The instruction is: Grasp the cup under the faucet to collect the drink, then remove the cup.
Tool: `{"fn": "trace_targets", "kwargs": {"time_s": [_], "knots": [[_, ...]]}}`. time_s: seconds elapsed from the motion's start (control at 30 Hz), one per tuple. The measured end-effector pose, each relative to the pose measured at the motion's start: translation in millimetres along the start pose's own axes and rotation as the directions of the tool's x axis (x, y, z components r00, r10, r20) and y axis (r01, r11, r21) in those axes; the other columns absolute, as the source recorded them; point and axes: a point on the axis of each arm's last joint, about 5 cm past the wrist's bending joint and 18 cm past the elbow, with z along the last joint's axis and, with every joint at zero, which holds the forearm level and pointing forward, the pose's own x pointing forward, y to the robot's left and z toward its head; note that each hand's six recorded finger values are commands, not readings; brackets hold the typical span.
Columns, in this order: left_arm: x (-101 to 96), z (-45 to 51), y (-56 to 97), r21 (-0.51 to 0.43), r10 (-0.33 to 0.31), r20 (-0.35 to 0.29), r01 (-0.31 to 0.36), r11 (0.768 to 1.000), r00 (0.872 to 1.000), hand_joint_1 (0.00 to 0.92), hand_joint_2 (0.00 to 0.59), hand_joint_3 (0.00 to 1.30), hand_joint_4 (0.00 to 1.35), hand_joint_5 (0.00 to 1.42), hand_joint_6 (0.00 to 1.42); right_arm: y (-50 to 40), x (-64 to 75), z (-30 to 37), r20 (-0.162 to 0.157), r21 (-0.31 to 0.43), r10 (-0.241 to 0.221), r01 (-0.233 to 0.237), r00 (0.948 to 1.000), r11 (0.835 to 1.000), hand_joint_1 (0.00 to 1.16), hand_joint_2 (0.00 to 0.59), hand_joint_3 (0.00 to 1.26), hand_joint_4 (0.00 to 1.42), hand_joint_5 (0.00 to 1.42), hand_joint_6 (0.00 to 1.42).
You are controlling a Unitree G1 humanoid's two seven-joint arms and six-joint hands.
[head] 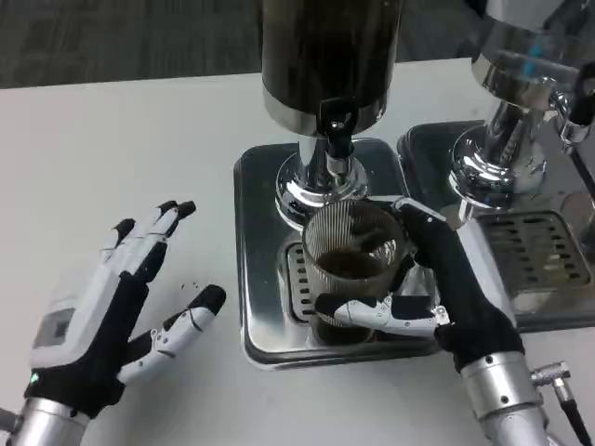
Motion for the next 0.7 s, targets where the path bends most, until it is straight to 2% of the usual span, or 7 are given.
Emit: {"fn": "trace_targets", "kwargs": {"time_s": [0.03,0.17,0.33,0.5,0.57,0.7], "knots": [[-2.4,-0.9,4.0,0.021,-0.019,0.004,0.019,1.000,1.000,0.000,0.197,0.10,0.00,0.04,0.00,-2.4,-2.0,2.6,0.012,0.001,-0.001,0.001,0.9999,1.000,1.02,0.129,0.62,0.63,0.74,0.99],[-8.7,-2.7,4.8,0.033,-0.039,-0.018,0.040,0.999,0.999,0.000,0.197,0.09,0.00,0.04,0.00,-6.0,-4.9,5.1,0.020,0.007,-0.009,0.009,0.9998,1.000,1.02,0.129,0.62,0.64,0.74,1.01],[-13.5,-0.6,5.1,0.057,-0.067,-0.002,0.067,0.996,0.998,0.000,0.195,0.08,0.00,0.02,0.00,-5.5,-11.1,5.0,0.006,0.013,0.000,0.000,1.0000,1.000,1.02,0.129,0.62,0.64,0.75,1.02],[-16.3,1.1,12.0,0.100,-0.092,0.032,0.089,0.991,0.995,0.000,0.193,0.06,0.00,0.00,0.00,-9.5,-16.4,12.4,0.030,0.017,0.025,-0.026,0.9992,1.000,1.02,0.129,0.62,0.64,0.75,1.02],[-20.3,0.7,13.7,0.118,-0.111,0.031,0.106,0.987,0.993,0.000,0.191,0.01,0.00,0.00,0.00,-12.3,-19.5,16.2,0.041,0.028,0.035,-0.036,0.9985,0.999,1.02,0.129,0.63,0.64,0.75,1.02],[-29.2,1.2,18.6,0.161,-0.150,0.027,0.144,0.976,0.988,0.000,0.190,0.00,0.00,0.00,0.00,-17.1,-26.6,20.9,0.046,0.032,0.066,-0.067,0.9968,0.997,1.02,0.129,0.63,0.64,0.75,1.02]]}}
